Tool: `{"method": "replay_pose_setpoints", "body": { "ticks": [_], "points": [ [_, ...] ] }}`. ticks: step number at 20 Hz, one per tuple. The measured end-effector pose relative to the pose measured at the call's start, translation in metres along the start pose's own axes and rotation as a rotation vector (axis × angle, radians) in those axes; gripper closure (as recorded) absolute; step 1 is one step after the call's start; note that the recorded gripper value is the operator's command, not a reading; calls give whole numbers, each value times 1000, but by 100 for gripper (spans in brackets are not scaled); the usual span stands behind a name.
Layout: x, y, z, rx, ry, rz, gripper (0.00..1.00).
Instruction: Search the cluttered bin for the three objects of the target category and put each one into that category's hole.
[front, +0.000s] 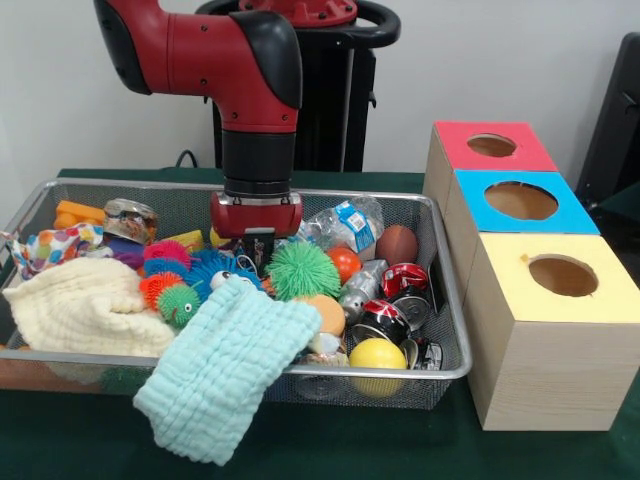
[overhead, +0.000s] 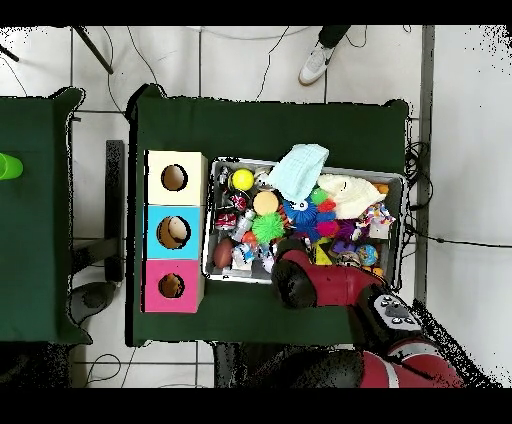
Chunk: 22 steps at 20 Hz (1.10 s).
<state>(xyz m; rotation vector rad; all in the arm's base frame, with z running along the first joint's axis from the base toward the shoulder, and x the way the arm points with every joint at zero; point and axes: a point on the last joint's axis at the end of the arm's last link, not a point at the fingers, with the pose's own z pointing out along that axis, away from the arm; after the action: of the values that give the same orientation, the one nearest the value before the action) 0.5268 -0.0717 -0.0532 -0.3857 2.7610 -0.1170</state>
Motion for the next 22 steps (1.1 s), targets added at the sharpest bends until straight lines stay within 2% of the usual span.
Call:
{"method": "replay_pose_setpoints", "body": {
  "ticks": [11, 16, 19, 21, 22],
  "points": [
    [-3, -2, 0, 7, -29, 2, 100],
    [-10, -15, -6, 2, -41, 40, 100],
    [-13, -27, -12, -8, -27, 68, 100],
    [-15, -37, -19, -16, -3, 89, 100],
    [-18, -49, -27, -24, 26, 107, 100]
  ]
}}
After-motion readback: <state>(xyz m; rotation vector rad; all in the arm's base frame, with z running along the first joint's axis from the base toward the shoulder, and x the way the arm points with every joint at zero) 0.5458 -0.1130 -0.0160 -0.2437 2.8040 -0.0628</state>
